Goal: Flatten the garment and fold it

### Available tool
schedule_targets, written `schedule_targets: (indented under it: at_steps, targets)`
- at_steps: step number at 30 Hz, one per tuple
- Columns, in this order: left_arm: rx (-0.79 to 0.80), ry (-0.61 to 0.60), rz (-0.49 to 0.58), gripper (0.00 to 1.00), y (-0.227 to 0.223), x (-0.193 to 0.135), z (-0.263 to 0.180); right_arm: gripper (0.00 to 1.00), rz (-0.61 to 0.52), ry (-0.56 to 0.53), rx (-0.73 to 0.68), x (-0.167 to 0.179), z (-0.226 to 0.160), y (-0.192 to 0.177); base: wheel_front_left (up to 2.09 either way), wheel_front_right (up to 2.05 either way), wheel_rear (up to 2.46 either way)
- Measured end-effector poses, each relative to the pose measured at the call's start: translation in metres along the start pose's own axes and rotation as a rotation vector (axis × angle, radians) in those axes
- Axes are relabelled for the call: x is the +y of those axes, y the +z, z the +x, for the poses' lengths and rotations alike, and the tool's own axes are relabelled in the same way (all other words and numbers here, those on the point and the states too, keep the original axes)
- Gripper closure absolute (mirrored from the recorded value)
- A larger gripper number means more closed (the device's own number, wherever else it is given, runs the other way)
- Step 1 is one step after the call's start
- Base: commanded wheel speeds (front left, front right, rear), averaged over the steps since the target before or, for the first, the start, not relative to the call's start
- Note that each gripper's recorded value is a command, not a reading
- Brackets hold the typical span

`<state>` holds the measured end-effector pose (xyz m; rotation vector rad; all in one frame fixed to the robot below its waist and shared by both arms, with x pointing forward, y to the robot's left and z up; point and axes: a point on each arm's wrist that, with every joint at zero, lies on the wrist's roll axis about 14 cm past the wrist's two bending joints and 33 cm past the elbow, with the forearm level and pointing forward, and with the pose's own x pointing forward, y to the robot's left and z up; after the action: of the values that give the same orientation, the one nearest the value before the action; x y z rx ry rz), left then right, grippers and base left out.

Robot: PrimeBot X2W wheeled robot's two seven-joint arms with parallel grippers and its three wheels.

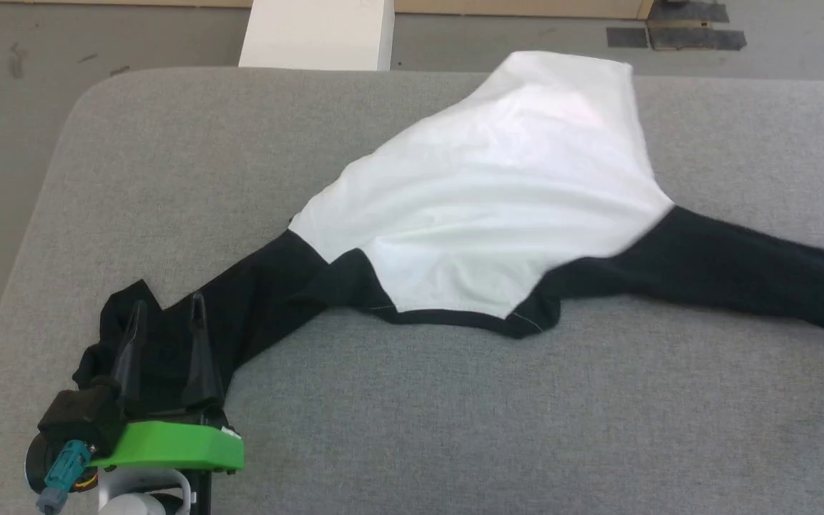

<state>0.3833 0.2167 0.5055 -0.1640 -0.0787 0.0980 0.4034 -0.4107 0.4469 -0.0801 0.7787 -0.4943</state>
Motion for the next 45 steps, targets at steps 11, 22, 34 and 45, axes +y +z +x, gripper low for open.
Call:
schedule_targets:
  at_steps: [11,22,34,45]
  targets:
    - [0.016,0.012,0.016,0.0,-0.003,0.007,0.0,0.0,0.114,-0.147,-0.201,-0.038,-0.001,0.04,0.0,0.0,0.0]
    - [-0.019,-0.007,0.001,0.0,0.011,0.0,-0.01,0.0,0.189,0.072,-0.499,0.029,-0.038,0.073,0.0,0.0,0.0]
    - [0.067,-0.156,0.002,0.0,-0.001,-0.04,-0.019,0.0,0.188,0.355,-0.451,0.114,-0.089,-0.004,0.0,0.0,0.0]
    - [0.598,-0.407,0.145,0.0,-0.089,-0.091,-0.023,0.0,0.231,0.369,-0.428,0.109,-0.092,-0.017,0.0,0.0,0.0]
